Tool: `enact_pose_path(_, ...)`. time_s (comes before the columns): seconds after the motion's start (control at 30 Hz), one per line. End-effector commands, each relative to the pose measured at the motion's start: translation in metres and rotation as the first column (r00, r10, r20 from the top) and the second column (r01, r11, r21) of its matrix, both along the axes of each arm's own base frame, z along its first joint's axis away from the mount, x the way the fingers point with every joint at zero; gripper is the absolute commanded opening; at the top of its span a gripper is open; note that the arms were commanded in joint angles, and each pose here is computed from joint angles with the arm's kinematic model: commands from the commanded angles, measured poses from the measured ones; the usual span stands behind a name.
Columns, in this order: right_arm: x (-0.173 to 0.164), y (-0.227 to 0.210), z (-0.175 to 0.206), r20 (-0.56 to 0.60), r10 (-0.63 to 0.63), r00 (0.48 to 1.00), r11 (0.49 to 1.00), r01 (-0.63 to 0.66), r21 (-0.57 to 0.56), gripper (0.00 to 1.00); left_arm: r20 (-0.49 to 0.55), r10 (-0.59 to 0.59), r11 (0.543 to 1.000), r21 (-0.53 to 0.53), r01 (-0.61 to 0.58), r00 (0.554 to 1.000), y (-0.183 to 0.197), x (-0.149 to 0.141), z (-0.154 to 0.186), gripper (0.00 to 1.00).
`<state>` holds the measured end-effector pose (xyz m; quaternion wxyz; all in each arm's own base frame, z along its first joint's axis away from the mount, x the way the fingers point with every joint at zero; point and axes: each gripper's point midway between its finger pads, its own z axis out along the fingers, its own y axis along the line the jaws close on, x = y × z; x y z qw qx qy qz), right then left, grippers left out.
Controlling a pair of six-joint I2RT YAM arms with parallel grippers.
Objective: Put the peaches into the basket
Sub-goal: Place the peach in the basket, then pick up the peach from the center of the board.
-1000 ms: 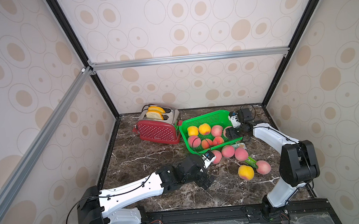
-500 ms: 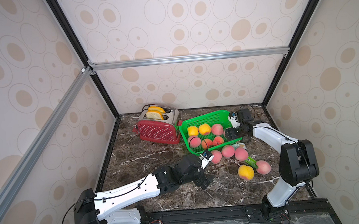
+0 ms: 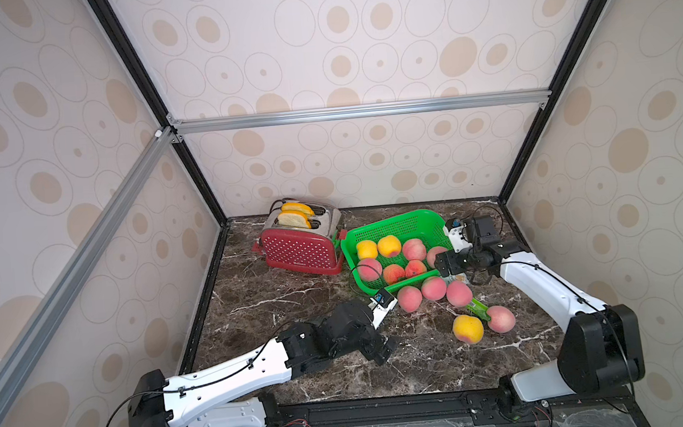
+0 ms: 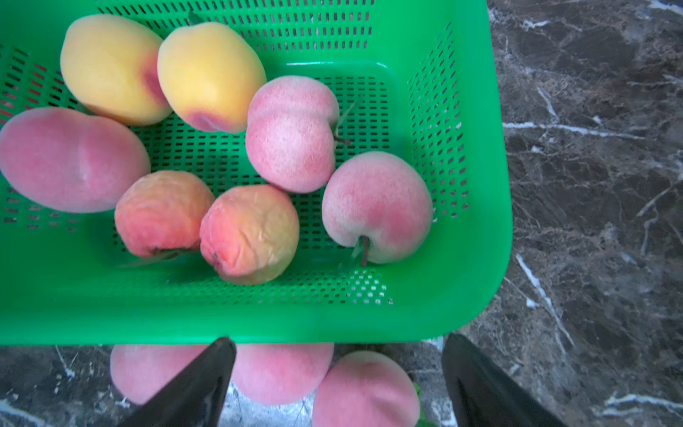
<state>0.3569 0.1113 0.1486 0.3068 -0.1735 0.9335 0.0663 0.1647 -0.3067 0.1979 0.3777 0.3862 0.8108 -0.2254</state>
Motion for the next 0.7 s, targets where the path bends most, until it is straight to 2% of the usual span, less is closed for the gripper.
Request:
enact_pose_path(0.0,-0.024,-0.007,0.001,-0.024,-0.011,1.0,1.0,0.011,0.008,0.93,-0.009,0.027,1.0,-0.002,-0.027,1.0,0.008,0.001,0.001,0.99)
enact_pose_path(0.2,-0.059,-0.013,0.008,-0.015,-0.031,0.999,0.998,0.032,0.052,0.95,-0.044,0.013,1.0,-0.026,-0.014,0.999,0.01,-0.006,-0.007,0.99)
enact_pose_path(0.4,-0.105,-0.015,-0.008,-0.086,-0.043,0.995,0.998,0.047,0.047,0.96,-0.095,-0.05,0.999,-0.026,0.048,0.994,0.004,-0.019,-0.024,0.99)
enact_pose_path(0.47,-0.12,-0.018,-0.014,-0.107,-0.06,0.992,0.998,0.063,0.027,0.96,-0.102,-0.103,0.995,-0.023,0.101,0.989,-0.004,-0.029,-0.028,0.99)
enact_pose_path(0.53,-0.125,-0.012,-0.012,-0.073,-0.05,0.996,0.999,0.05,-0.004,0.97,-0.111,-0.145,0.989,-0.024,0.143,0.983,-0.012,-0.037,-0.031,0.99)
enact_pose_path(0.6,-0.132,-0.009,-0.013,-0.101,-0.05,0.994,0.998,0.046,-0.034,0.97,-0.122,-0.172,0.985,-0.039,0.168,0.977,-0.017,-0.043,-0.032,0.99)
enact_pose_path(0.67,-0.135,-0.008,-0.019,-0.103,-0.053,0.993,0.994,0.042,-0.103,0.97,-0.117,-0.181,0.982,-0.071,0.173,0.977,-0.02,-0.044,-0.026,0.99)
